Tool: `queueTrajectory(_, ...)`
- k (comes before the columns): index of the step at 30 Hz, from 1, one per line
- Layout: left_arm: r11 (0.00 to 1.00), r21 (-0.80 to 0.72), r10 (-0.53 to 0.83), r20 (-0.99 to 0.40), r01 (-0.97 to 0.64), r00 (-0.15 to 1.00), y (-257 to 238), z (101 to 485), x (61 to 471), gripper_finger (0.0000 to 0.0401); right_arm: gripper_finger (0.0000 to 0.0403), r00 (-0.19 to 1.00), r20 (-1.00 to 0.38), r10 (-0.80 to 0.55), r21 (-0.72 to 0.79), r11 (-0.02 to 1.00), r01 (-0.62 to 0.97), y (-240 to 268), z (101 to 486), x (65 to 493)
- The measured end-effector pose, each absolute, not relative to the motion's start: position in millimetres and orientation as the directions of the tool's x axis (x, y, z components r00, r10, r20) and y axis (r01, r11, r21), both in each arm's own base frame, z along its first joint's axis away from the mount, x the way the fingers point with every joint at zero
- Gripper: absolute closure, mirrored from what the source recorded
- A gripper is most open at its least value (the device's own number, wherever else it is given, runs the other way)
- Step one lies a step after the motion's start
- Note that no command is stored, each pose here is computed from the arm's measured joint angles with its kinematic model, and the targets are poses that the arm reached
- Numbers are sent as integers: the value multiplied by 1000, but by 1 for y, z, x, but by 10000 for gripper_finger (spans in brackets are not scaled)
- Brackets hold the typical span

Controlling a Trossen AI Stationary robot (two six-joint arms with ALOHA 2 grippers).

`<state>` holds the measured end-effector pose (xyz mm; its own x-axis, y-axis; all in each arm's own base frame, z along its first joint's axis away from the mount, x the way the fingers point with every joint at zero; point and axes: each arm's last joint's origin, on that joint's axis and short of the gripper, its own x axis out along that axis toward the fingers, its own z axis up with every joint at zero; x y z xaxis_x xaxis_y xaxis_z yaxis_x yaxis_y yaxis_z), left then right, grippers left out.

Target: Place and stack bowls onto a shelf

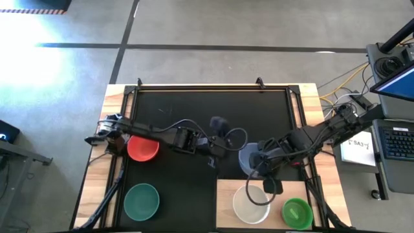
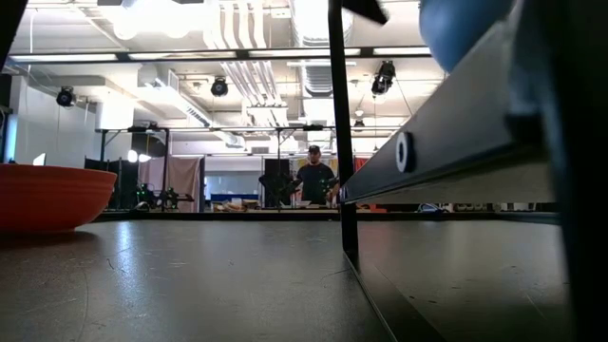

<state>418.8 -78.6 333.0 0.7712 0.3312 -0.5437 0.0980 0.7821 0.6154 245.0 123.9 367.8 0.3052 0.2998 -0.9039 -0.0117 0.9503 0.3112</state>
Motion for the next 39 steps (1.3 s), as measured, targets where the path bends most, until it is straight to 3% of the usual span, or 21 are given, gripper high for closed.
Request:
queueTrajectory(7, 839, 538, 468, -634, -83, 615, -66, 321, 405, 182, 395, 333, -868, 369, 371, 927, -62, 157, 365, 245)
queueTrajectory(14, 791, 548, 605, -633, -273, 483, -59, 316, 391, 194, 395, 335, -839, 430, 387, 902, -189, 199, 357, 242)
queueTrajectory(26, 794, 504, 608, -641, -341, 469, -59, 316, 389, 200, 394, 305, -900, 310, 219, 929, -299, 246, 318, 240)
queueTrajectory(39, 829, 456, 559, -674, -324, 483, -72, 314, 385, 200, 381, 279, -914, 296, 200, 924, -326, 271, 287, 252)
